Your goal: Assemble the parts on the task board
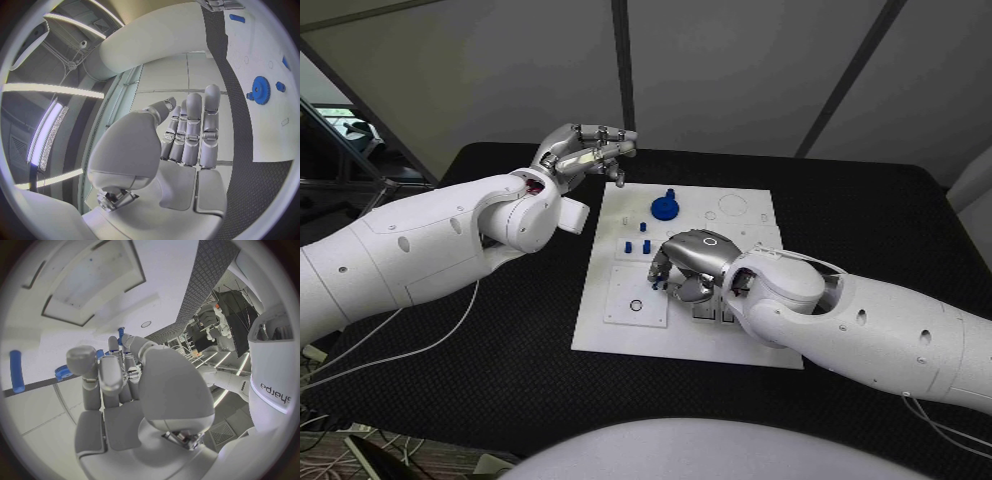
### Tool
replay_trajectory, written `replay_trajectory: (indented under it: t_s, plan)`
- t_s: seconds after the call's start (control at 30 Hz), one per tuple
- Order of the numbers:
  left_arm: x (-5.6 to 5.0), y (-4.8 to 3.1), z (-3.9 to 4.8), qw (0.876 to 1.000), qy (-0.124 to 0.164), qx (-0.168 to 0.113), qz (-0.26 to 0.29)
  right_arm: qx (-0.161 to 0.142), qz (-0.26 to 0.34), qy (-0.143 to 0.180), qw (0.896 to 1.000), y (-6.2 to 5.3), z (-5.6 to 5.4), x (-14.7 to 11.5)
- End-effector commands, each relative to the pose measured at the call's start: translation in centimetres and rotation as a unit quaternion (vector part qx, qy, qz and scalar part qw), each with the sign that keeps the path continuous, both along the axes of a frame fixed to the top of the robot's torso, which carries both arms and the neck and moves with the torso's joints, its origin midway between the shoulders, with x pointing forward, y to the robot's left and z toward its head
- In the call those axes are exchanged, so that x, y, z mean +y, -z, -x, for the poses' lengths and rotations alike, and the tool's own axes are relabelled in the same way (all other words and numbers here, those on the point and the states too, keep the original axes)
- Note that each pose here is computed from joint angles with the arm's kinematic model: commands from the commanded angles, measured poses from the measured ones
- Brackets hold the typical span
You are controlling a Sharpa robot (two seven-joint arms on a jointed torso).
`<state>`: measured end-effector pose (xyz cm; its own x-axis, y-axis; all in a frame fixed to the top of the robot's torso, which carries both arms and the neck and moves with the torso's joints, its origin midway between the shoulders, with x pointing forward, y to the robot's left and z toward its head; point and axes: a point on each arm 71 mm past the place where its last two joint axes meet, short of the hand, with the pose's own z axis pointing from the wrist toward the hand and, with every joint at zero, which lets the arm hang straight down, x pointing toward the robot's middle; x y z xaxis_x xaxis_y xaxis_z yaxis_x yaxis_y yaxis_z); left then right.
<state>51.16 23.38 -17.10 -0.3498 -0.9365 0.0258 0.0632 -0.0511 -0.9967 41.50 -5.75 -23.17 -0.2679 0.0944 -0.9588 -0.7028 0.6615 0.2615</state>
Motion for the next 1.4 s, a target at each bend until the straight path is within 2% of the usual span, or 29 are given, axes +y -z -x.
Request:
replay_trajectory:
  t_s: [0.03, 0.5, 1.4]
  plan:
    - [-0.20, -0.16, -0.02, 1.000, 0.007, -0.002, 0.001, 0.001, 0.007, -0.004, 1.000, 0.06, 0.04, 0.11]
    - [-0.23, -0.08, -0.10, 1.000, 0.009, 0.000, 0.001, 0.004, 0.032, 0.001, 0.999, 0.55, -0.18, 0.32]
    - [-0.05, 0.09, -0.18, 1.000, 0.004, 0.009, -0.004, 0.013, 0.007, -0.016, 1.000, 0.77, 0.29, 0.56]
